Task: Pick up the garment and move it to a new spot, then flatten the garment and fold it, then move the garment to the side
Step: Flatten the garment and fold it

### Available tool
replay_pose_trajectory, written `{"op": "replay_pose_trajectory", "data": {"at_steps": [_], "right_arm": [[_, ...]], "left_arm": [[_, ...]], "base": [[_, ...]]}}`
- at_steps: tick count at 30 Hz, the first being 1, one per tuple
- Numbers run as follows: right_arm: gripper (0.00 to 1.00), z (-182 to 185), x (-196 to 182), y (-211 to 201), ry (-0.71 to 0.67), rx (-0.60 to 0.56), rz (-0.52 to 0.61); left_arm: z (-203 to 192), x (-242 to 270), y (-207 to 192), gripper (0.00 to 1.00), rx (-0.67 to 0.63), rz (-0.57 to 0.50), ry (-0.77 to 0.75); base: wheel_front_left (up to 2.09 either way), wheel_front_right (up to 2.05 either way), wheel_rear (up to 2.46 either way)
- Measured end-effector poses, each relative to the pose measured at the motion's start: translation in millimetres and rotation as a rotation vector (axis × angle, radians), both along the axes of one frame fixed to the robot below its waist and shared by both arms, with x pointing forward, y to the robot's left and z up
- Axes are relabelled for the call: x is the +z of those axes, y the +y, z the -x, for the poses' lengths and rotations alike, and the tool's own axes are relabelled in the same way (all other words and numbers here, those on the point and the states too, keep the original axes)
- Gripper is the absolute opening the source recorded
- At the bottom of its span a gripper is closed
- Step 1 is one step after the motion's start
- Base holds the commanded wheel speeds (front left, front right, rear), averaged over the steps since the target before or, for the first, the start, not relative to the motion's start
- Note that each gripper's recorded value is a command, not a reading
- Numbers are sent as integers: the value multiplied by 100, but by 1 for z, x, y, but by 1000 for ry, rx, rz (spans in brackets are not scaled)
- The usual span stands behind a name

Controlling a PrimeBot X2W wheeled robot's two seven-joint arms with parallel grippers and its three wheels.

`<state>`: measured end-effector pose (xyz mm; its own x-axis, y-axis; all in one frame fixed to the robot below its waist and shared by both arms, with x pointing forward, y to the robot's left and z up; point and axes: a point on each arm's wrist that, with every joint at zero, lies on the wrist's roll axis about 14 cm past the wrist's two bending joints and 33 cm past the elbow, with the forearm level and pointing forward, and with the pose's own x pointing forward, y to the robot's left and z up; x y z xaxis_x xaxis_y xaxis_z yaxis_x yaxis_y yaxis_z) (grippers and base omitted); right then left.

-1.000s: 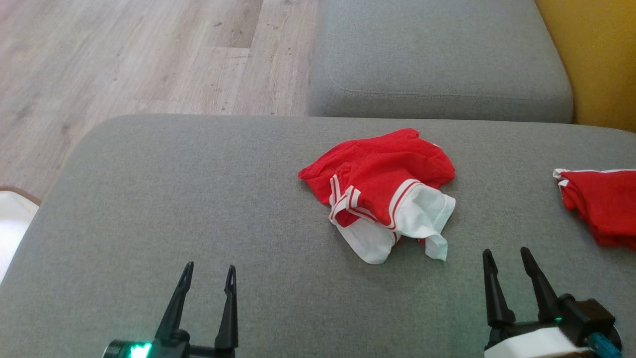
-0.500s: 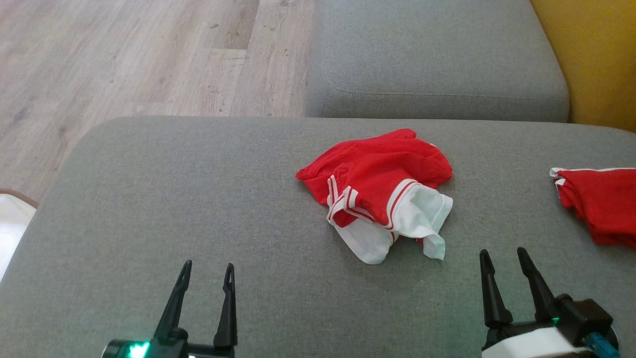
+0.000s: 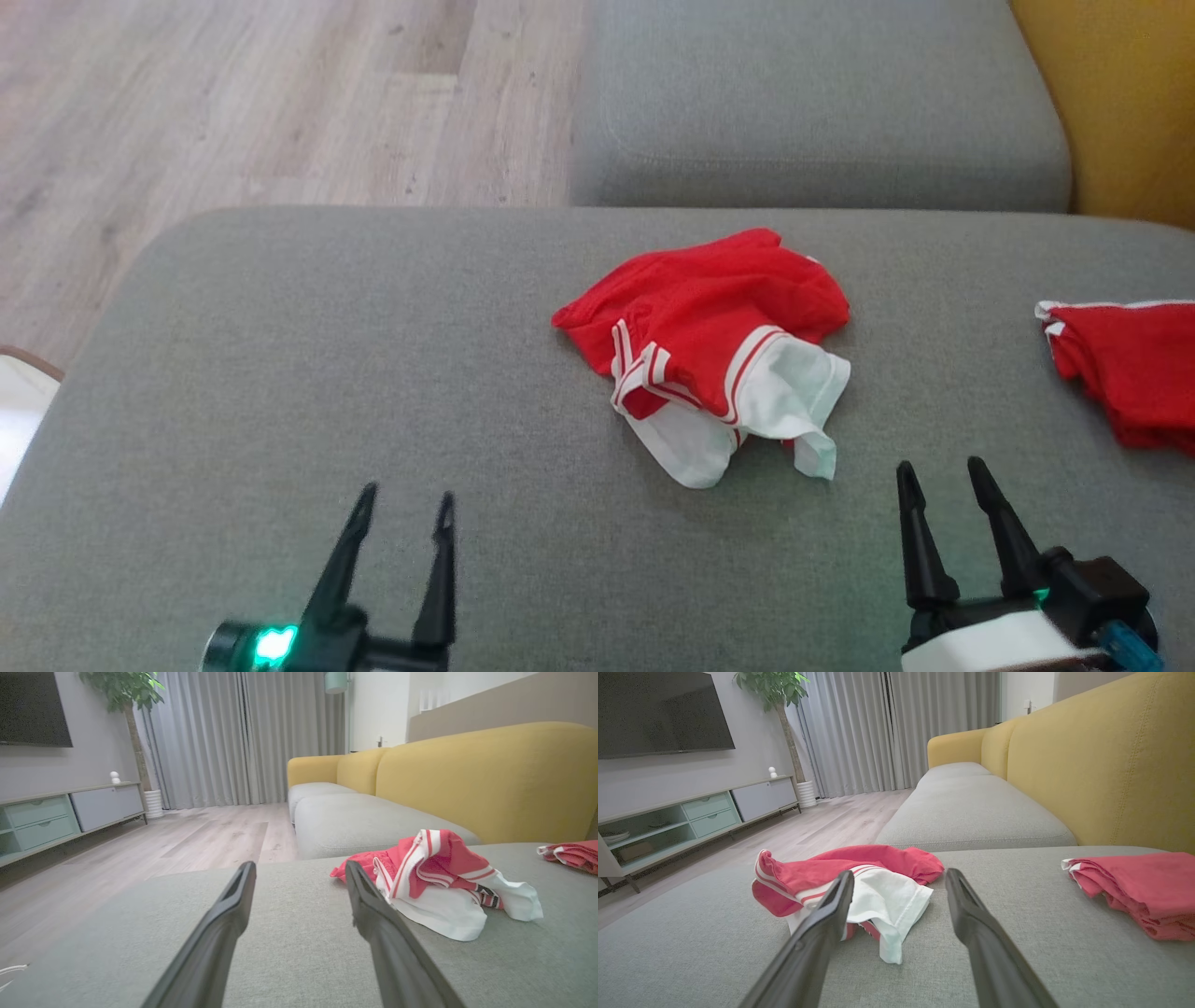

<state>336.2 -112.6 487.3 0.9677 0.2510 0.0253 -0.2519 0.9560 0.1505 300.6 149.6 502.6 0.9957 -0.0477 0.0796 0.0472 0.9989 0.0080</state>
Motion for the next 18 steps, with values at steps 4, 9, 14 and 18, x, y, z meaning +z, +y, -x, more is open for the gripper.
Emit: {"op": "replay_pose_trajectory", "data": {"at_steps": [4, 9, 14, 18], "right_arm": [[100, -2, -1, 3, 6, 9, -5], [100, -7, -4, 8, 17, 18, -12], [100, -15, -5, 7, 16, 15, -5], [100, -25, -4, 1, 10, -6, 8]], "left_arm": [[-20, -6, -21, 100, -122, -53, 22], [-52, -17, -54, 100, -295, -148, 63], [-80, -35, -79, 100, -420, -246, 126], [-102, -45, -98, 100, -496, -294, 158]], "base": [[0, 0, 0], [0, 0, 0], [0, 0, 0], [0, 0, 0]]}}
